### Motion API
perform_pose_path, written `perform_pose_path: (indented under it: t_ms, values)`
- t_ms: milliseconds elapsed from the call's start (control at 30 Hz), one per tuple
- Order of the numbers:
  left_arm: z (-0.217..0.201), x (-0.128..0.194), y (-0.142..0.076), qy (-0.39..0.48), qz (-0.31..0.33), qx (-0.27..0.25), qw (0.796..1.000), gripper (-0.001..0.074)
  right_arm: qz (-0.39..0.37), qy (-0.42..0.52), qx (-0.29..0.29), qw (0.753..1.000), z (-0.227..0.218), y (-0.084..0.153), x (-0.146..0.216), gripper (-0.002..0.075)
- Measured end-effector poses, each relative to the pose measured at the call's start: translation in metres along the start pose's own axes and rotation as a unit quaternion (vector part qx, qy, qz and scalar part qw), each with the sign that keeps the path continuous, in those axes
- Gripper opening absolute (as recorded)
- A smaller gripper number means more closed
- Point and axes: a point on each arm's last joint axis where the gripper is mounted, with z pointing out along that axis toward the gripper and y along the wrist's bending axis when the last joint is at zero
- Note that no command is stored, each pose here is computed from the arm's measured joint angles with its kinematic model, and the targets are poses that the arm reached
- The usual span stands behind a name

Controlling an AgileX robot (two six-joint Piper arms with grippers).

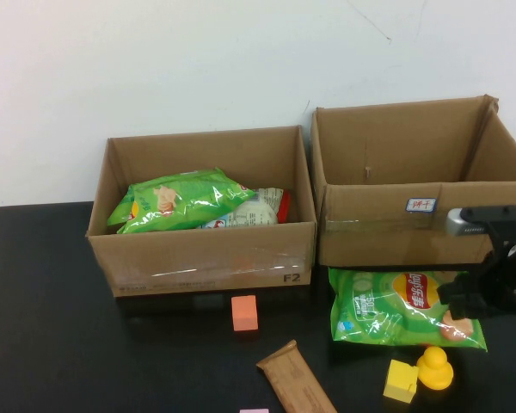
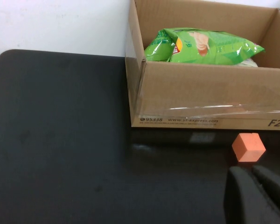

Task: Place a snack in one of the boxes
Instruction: Pick up the potato chip

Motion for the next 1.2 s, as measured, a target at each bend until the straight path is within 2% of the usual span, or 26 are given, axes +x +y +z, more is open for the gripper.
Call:
perform_pose_path:
  t_ms: [500,600,733,800,900,1200]
  values:
    - [0.000,0.000,0.000,-0.001,0.001,0.000,1.000,-0.0001,0.018,0.056,-0.001,0.998,0.044,-0.005,0.015,0.0338]
    - [0.000,0.000,0.000,-0.001,0.001,0.000,1.000,-0.0001,0.027,0.052,-0.003,0.998,0.045,-0.004,0.015,0.0269]
    - [0.000,0.000,0.000,-0.001,0.001,0.000,1.000,-0.0001,0.040,0.044,-0.005,0.998,0.046,-0.004,0.013,0.0087]
    - [0.000,0.000,0.000,-0.001,0.001,0.000,1.000,-0.0001,0.042,0.043,-0.005,0.998,0.046,-0.004,0.013,0.0037]
    - [0.000,0.000,0.000,-0.001,0.001,0.000,1.000,-0.0001,0.043,0.042,-0.005,0.998,0.046,-0.004,0.013,0.0012]
    - [0.000,0.000,0.000,-0.001,0.001,0.000,1.000,-0.0001,0.040,0.042,-0.015,0.998,0.028,0.000,0.009,0.0002]
